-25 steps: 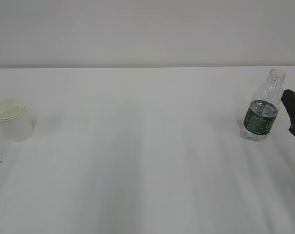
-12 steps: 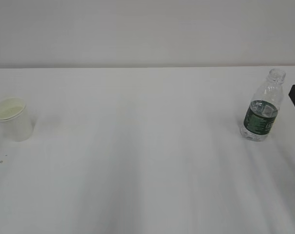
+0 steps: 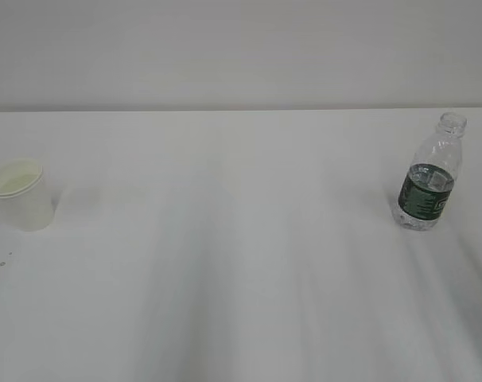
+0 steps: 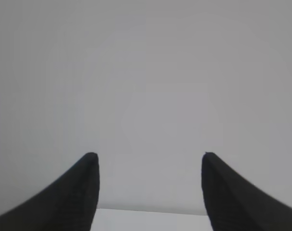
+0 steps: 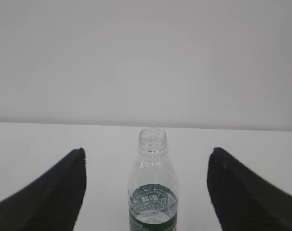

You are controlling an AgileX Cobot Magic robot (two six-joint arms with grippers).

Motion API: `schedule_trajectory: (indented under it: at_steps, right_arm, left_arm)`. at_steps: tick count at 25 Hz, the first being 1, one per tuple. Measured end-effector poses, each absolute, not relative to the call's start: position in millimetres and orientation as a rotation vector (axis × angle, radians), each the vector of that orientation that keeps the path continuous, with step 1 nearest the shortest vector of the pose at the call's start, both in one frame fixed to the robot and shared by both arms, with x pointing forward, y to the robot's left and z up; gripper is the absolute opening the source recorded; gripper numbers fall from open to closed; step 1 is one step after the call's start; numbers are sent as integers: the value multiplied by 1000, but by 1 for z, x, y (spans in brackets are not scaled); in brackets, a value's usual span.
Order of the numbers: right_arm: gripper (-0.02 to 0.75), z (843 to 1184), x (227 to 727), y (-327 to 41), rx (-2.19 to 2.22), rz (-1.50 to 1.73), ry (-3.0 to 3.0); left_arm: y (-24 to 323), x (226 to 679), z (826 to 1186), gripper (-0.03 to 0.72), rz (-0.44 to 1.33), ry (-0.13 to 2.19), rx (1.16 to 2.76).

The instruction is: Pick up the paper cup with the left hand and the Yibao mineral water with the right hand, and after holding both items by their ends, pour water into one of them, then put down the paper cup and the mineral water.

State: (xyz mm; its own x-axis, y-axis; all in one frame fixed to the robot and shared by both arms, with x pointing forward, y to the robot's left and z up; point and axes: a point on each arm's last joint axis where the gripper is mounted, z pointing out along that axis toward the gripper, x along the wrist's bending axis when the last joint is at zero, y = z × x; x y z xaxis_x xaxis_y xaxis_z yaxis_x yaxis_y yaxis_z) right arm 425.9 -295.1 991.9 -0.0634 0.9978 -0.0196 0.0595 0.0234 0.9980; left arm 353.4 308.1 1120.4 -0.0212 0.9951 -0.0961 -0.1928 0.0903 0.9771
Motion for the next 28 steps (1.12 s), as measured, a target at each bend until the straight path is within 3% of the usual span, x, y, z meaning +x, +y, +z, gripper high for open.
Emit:
schedule_trajectory:
  at_steps: [28]
  right_arm:
    - [591,1056,379,-300,1220,1078,1342]
  left_arm:
    - [328,324,1140,457,1184,1632,946]
